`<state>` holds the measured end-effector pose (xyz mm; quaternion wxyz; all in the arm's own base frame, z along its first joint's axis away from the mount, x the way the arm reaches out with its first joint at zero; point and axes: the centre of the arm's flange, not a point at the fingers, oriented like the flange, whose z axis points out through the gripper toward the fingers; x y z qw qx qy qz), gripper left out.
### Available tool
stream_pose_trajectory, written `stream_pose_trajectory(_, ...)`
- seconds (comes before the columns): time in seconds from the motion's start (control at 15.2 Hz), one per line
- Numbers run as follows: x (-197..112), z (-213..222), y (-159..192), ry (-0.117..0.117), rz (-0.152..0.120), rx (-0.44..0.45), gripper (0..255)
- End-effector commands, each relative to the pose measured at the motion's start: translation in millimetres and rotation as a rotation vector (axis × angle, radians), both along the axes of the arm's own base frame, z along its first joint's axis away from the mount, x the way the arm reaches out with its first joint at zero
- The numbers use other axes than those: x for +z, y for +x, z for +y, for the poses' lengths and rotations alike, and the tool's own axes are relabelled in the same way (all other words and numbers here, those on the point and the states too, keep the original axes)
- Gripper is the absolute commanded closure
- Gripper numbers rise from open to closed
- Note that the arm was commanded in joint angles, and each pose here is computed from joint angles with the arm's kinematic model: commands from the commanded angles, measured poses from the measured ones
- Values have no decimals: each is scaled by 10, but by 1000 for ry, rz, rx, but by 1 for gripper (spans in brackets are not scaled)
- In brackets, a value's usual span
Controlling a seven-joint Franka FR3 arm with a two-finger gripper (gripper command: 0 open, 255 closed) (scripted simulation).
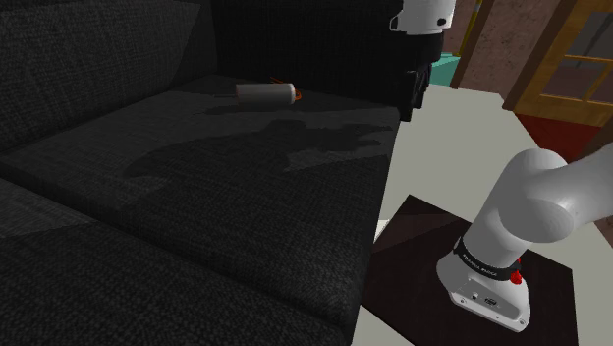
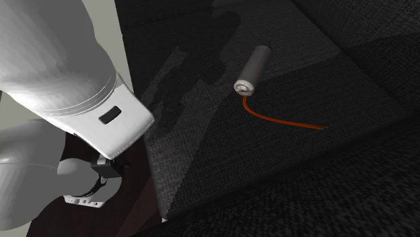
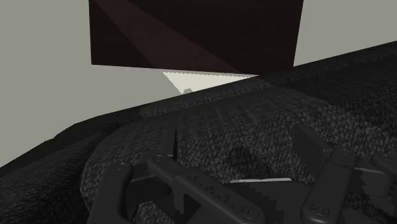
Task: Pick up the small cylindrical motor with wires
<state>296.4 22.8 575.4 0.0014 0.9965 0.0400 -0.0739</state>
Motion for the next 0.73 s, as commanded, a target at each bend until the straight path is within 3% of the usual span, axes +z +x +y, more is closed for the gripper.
stream_pose_trajectory(0.0,0,0,0,0,0,0,0)
stream_pose_trajectory(0.66,23,216,1179,18,-73,-121,0)
